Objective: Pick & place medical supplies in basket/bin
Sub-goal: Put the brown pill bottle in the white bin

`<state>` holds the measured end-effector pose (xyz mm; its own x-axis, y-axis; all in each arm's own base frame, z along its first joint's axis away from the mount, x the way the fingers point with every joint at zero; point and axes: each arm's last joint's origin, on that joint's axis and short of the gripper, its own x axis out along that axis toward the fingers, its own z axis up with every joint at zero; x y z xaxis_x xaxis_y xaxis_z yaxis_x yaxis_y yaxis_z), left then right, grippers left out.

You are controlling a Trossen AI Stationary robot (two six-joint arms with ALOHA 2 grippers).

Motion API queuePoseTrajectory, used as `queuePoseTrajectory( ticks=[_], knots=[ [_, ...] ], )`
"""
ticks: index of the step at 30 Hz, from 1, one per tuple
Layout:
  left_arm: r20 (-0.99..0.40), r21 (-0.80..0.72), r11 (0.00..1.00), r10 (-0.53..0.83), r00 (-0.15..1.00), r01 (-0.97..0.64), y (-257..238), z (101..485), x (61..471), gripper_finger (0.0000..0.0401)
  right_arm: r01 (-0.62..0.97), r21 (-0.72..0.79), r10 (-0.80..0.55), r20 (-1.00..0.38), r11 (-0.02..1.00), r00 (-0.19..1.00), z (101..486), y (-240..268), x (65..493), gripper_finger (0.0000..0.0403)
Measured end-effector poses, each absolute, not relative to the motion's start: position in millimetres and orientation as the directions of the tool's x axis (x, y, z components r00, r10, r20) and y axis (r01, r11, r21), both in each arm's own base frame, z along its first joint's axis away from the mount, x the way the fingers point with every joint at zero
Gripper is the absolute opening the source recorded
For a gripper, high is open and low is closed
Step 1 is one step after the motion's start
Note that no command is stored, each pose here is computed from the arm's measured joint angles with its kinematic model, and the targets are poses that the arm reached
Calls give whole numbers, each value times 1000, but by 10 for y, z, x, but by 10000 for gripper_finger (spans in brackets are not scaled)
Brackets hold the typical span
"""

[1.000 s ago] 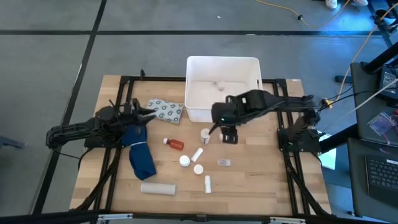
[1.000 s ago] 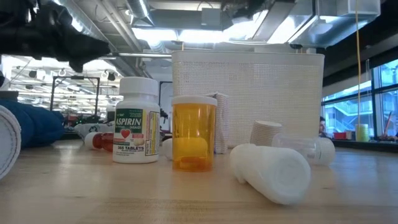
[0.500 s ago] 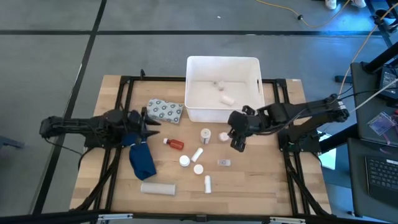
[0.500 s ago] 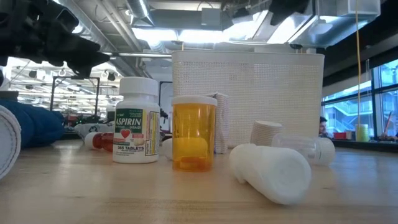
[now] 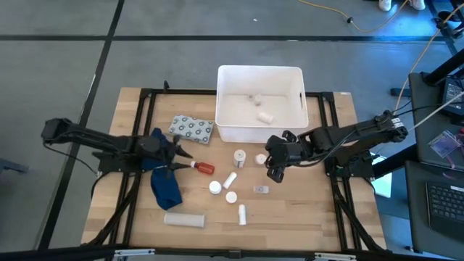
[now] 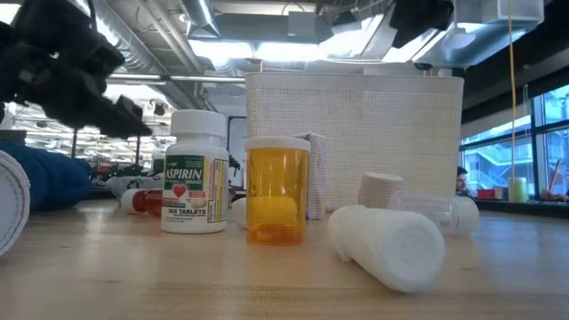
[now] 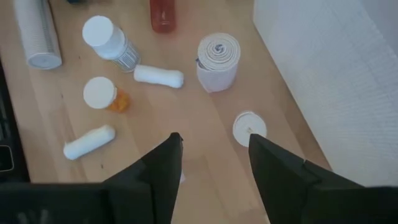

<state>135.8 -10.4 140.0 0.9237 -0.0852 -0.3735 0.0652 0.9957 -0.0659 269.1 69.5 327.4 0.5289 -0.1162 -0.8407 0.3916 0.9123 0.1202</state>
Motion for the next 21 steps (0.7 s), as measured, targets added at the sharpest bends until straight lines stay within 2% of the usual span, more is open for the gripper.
queuePoseTrajectory(
  ticks=[6,13,21],
  knots=[
    [-466,-62,997,-75,881,53,-105,1270,1408,175,391,119,-117,-841,913,528,3268,694,2692,187],
    [-485,10,1000,21,874,-19,-83,1199,1485,175,390,117,-118,-841,913,528,3269,693,2692,187],
    [-545,10,1000,-1,839,7,-92,1089,1516,175,389,116,-118,-841,914,528,3268,693,2692,187]
  ],
)
